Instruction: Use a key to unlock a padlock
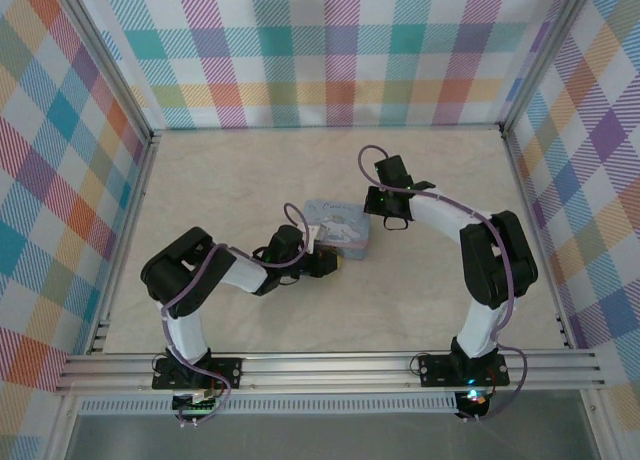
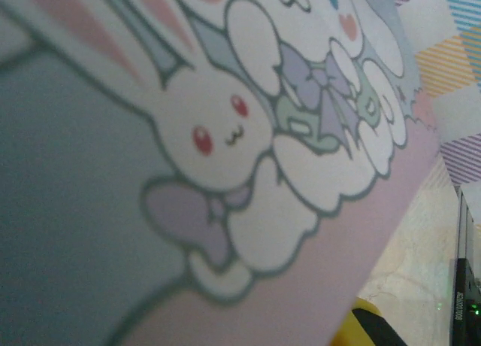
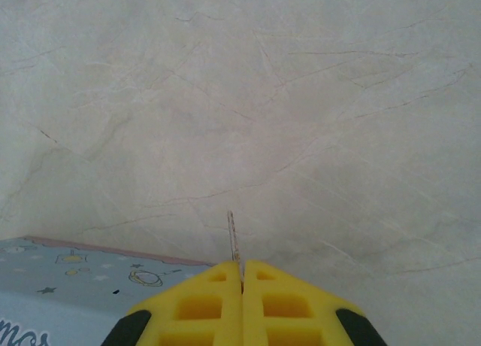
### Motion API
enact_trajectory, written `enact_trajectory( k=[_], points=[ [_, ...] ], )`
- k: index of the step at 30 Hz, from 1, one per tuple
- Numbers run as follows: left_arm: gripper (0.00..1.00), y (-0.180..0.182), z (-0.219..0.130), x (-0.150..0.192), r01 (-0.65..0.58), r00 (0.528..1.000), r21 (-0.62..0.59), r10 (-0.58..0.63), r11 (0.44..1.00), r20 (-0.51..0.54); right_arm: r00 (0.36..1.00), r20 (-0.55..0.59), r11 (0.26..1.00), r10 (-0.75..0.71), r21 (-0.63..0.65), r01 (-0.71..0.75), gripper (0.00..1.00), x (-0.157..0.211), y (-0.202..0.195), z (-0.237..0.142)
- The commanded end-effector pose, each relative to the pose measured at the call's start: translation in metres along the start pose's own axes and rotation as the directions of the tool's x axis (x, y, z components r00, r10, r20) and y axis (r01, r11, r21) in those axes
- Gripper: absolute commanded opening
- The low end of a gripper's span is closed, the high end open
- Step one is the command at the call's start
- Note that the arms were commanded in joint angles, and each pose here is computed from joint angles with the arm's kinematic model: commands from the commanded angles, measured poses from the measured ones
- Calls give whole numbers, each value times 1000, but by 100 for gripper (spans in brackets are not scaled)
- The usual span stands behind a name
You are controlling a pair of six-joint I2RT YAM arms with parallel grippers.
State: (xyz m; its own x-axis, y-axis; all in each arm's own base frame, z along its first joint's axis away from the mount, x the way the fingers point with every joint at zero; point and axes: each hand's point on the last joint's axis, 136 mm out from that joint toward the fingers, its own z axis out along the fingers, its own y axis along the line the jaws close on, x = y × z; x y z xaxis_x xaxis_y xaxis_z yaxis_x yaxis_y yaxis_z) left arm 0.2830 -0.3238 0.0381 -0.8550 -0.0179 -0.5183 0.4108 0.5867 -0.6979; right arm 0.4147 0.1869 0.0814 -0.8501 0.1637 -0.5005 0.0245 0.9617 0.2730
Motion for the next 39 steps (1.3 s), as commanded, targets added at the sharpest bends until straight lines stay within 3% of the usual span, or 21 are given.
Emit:
enact_trajectory(
  k=[1,12,20,27,39],
  points=[
    [3,20,-10,36,101,974,-116,-122,988,-191,996,-89,999,-21,44,25,0,17,-17,-2],
    [2,-13,-10,-7,211,960,-80,-222,974,-172,1000,7,1000,17,20,-17,0,10,-35,-46],
    [2,-28,-6,-39,255,958,-77,-262,964,-114,995,97,973,-6,-228,28,0,22,-8,-94],
    [2,-37,7,-56,317,942,-39,-320,948,-102,979,199,837,-37,-529,139,0,43,31,-151],
    [3,-45,20,-70,374,924,20,-371,927,-92,963,270,627,1,-750,210,0,80,51,-208]
  ],
)
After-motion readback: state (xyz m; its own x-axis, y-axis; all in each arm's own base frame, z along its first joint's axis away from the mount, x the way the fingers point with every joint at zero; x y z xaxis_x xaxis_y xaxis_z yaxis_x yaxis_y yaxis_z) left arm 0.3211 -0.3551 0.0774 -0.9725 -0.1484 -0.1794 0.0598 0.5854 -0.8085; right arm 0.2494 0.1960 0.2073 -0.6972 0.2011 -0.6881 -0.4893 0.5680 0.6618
